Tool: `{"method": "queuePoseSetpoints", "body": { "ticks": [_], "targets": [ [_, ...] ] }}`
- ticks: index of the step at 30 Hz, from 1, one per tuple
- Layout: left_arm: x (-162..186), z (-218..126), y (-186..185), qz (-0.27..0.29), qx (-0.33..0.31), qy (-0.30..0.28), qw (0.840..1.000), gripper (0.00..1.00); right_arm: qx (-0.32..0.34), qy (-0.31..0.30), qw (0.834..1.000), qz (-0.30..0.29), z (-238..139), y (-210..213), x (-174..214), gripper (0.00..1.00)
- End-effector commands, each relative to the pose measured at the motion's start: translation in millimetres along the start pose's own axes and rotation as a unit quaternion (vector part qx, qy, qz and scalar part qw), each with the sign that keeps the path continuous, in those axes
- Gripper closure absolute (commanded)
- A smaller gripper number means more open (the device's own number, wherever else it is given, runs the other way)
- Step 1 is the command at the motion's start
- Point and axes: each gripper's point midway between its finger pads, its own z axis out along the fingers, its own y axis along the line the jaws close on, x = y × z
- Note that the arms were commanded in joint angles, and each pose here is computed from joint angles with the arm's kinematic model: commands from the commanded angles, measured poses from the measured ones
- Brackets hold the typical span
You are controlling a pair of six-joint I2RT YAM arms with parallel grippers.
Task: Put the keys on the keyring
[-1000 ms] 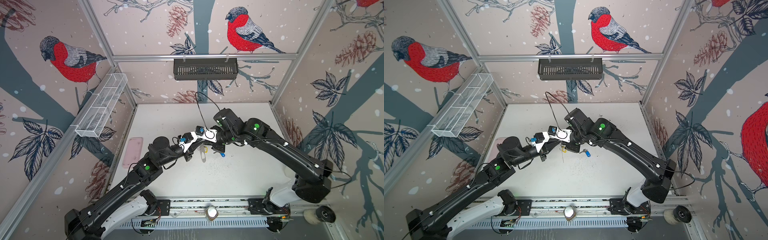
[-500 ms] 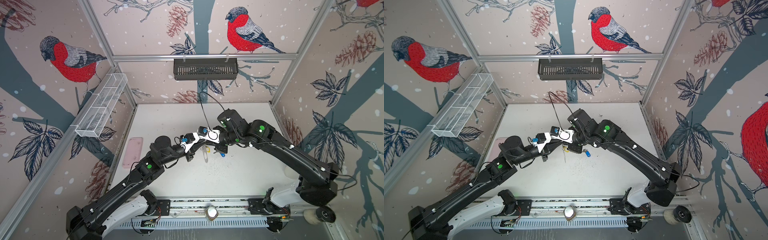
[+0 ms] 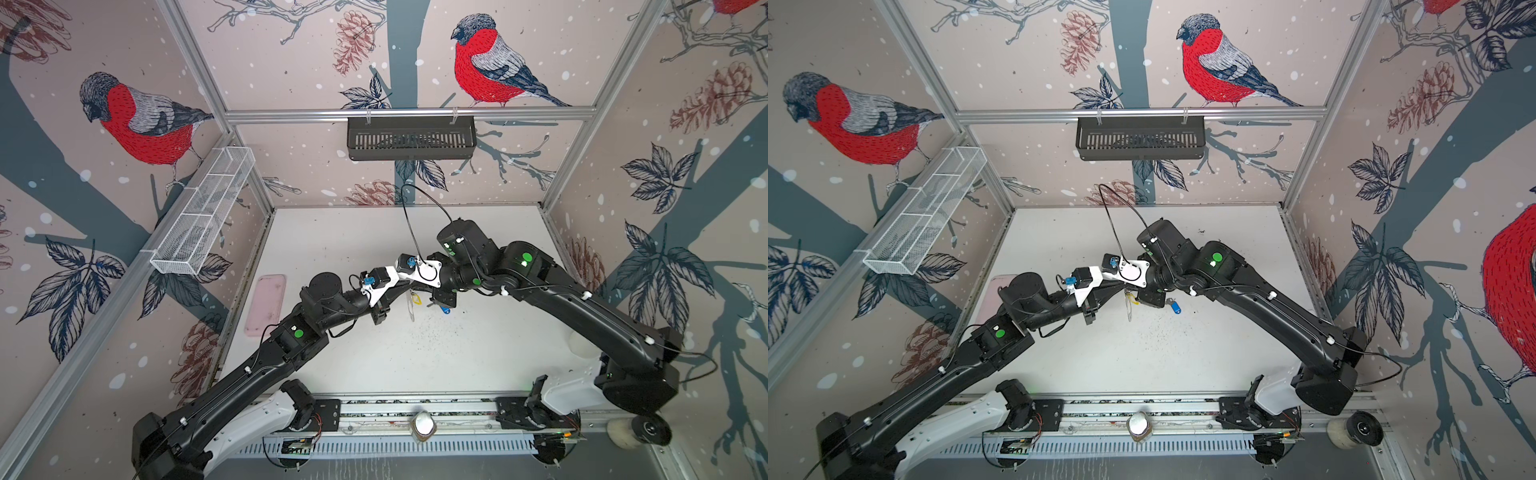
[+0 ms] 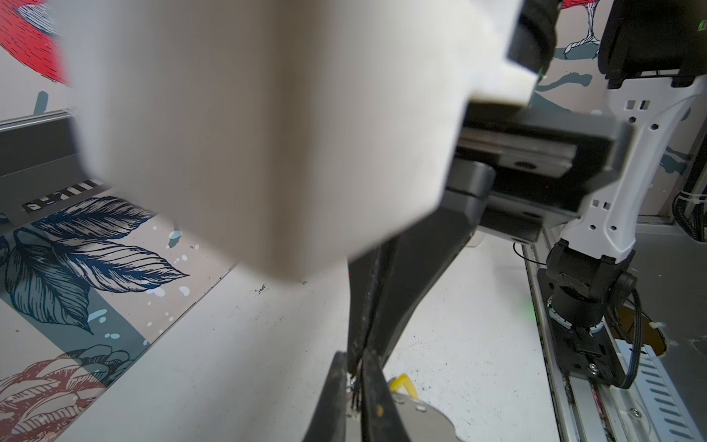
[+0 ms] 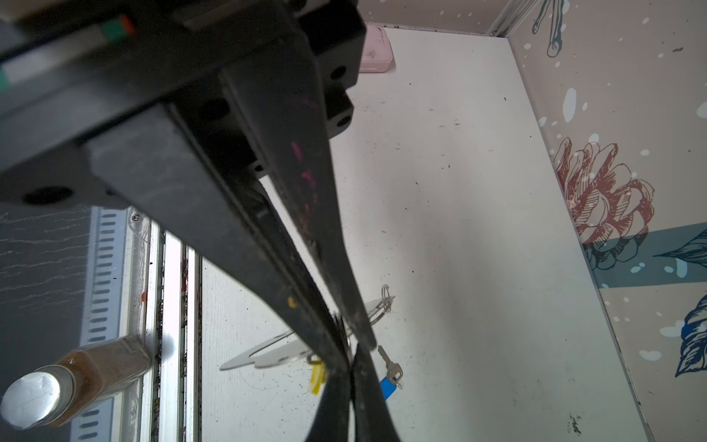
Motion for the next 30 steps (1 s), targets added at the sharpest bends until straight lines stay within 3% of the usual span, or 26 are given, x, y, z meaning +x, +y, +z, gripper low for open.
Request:
{"method": "queuePoseSetpoints", "body": {
  "ticks": [1, 9, 18, 23, 30],
  "targets": [
    [10, 1, 1, -0.007, -0.002, 0.021, 1.0, 0.9, -0.015, -0.068, 0.997, -0.028, -8, 6, -28, 1.0],
    [10, 2, 0, -0.006, 0.0, 0.022, 1.0, 0.9, -0.019, -0.085, 0.996, -0.036, -14, 10, -33, 1.0],
    [6, 3, 3, -0.006, -0.006, 0.009, 1.0, 1.0, -0.031, -0.09, 0.995, -0.041, -11, 16, -33, 1.0],
    [2, 4, 5, -0.007, -0.014, -0.021, 1.0, 1.0, -0.023, -0.094, 0.995, -0.037, -11, 15, -33, 1.0],
    [-8, -3, 5, -0.009, -0.025, -0.073, 0.997, 1.0, 0.026, -0.113, 0.993, -0.025, -20, 5, -29, 0.81]
  ]
}}
